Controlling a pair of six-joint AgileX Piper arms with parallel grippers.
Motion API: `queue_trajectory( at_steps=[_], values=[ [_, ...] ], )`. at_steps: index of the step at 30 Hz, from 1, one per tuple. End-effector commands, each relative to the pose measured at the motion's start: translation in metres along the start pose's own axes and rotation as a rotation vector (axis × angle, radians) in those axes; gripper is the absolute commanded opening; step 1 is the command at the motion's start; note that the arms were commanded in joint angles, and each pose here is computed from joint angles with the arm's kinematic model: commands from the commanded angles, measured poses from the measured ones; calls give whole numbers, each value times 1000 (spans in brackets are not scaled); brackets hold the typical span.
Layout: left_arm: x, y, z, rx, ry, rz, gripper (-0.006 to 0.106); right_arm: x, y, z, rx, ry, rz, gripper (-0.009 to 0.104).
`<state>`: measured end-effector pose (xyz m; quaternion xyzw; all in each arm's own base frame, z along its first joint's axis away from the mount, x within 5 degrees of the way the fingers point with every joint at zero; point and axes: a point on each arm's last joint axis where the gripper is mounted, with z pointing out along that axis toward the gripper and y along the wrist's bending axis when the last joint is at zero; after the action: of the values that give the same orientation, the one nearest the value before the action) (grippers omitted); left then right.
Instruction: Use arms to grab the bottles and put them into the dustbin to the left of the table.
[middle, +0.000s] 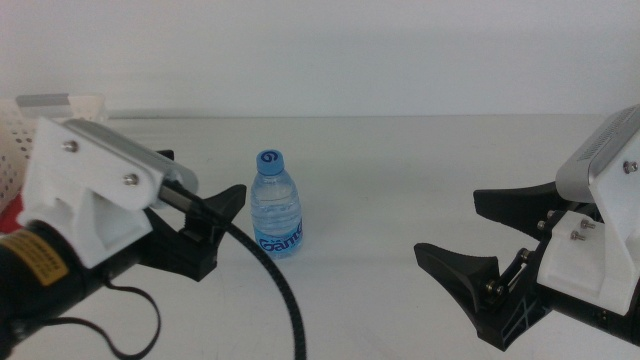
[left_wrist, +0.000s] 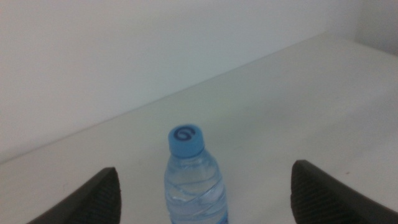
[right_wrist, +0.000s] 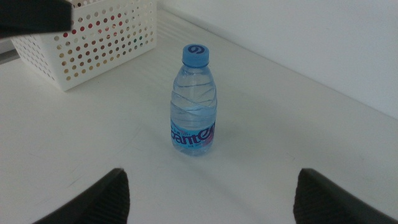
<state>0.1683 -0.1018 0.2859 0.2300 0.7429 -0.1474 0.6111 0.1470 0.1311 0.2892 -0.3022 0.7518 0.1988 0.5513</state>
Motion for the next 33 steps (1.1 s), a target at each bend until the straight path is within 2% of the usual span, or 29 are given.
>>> queue_trajectory(
  at_steps=[1,7,11,14,18,25,33],
  values=[
    [-11,3,6,-26,-111,-22,90,-17,-1,-4,10,-102,-17,79],
    [24,3,23,-56,-180,-17,90,-17,-1,-4,10,-102,-17,79],
    [38,2,37,-54,-155,-51,90,-17,-1,-4,10,-102,-17,79],
    [50,1,52,-47,-158,-34,90,-17,-1,-4,10,-102,-17,79],
    [59,-2,64,-23,-184,-56,90,-17,-1,-4,10,-102,-17,79],
    [74,-2,83,-32,-232,-64,90,-17,-1,-4,10,-102,-17,79],
    [79,-1,109,-51,-216,-79,90,-17,-1,-4,10,-102,-17,79]
  ],
)
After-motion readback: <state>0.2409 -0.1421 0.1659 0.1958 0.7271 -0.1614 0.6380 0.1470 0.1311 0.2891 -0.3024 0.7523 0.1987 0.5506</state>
